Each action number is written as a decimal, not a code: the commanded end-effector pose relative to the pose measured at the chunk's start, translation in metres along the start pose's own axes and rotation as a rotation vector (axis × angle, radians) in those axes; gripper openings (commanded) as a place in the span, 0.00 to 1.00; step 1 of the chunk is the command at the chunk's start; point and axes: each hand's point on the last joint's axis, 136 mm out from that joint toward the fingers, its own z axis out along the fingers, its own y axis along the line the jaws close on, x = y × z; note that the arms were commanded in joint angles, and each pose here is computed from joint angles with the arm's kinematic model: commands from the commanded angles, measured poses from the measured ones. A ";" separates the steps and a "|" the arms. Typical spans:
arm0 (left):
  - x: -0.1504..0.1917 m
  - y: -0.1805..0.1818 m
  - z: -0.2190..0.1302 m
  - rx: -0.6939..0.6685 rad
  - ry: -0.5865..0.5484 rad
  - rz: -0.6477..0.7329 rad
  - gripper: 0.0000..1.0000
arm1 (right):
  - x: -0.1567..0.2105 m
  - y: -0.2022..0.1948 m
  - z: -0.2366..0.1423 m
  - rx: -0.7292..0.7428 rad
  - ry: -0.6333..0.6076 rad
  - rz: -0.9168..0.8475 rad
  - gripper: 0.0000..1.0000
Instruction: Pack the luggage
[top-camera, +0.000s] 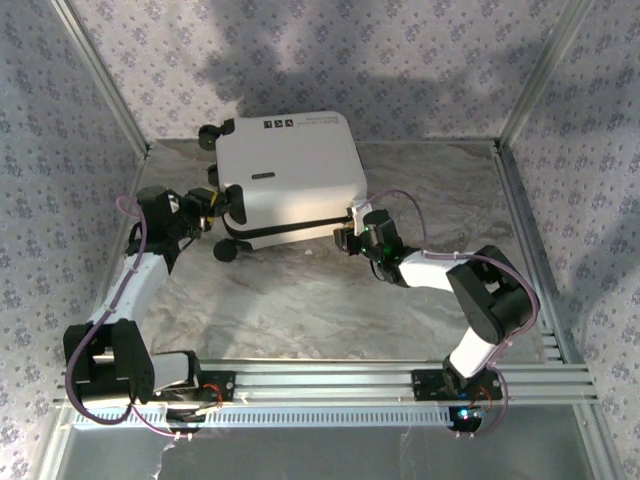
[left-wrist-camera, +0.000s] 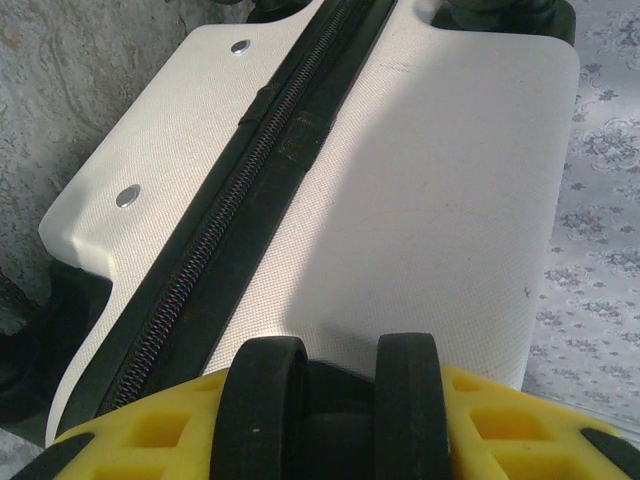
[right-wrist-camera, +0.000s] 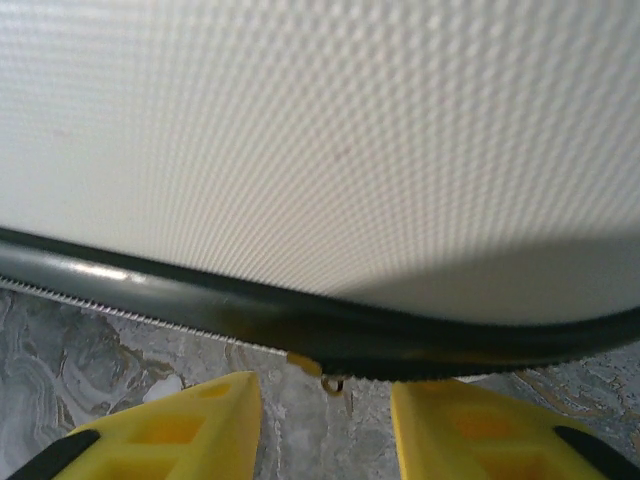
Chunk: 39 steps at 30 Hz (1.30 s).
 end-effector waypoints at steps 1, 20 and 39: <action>0.010 -0.057 -0.010 0.211 0.060 0.098 0.17 | -0.014 -0.005 0.008 0.020 -0.036 0.014 0.36; -0.013 -0.046 -0.012 0.227 0.088 0.083 0.07 | -0.023 -0.027 0.001 0.025 -0.035 0.018 0.00; -0.032 -0.068 0.006 0.304 0.224 0.177 0.00 | -0.039 -0.059 -0.010 -0.096 -0.066 -0.032 0.00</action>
